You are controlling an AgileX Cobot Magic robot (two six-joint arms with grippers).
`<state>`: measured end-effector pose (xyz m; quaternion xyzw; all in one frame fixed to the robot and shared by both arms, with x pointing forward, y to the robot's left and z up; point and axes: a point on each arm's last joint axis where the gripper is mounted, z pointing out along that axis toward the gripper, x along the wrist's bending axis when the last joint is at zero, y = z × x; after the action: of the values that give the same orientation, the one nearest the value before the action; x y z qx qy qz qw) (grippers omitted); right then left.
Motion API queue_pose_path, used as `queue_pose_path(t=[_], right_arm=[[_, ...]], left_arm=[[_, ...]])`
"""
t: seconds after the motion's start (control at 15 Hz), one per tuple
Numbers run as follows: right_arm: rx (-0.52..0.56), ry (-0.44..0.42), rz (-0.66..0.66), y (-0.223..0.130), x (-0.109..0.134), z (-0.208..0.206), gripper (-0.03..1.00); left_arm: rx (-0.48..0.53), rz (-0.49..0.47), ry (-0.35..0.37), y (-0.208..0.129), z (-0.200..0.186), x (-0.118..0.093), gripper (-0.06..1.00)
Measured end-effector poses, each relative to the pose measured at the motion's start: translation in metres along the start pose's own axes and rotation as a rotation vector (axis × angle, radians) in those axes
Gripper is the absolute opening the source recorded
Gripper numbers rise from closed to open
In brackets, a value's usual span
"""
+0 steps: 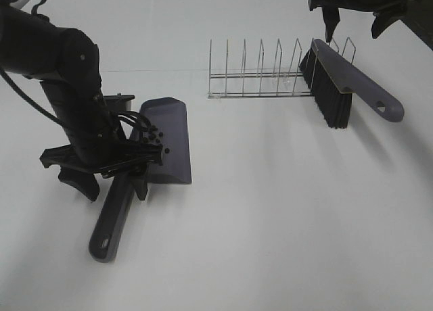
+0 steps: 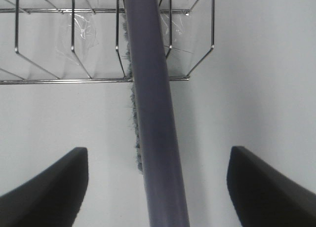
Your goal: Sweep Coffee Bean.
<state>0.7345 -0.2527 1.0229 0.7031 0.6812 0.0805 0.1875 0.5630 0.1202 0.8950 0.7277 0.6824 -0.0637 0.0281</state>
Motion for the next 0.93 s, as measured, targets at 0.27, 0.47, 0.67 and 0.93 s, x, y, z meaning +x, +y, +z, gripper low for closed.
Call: queue_pose_path(t=[0.27, 0.47, 0.67, 0.93], right_arm=[[-0.033, 0.052, 0.016, -0.004, -0.003, -0.035, 0.66], [0.0, 0.049, -0.01, -0.029, -0.012, -0.062, 0.66], [0.112, 0.062, -0.022, -0.096, -0.024, -0.092, 0.66], [0.221, 0.139, -0.015, -0.173, -0.028, -0.108, 0.66]], left_arm=[[-0.12, 0.074, 0.015, -0.009, -0.058, 0.001, 0.69], [-0.155, 0.096, 0.107, -0.036, -0.118, 0.013, 0.69], [-0.283, 0.068, 0.167, -0.085, -0.185, 0.035, 0.69], [-0.355, 0.062, 0.13, -0.152, -0.201, 0.061, 0.69]])
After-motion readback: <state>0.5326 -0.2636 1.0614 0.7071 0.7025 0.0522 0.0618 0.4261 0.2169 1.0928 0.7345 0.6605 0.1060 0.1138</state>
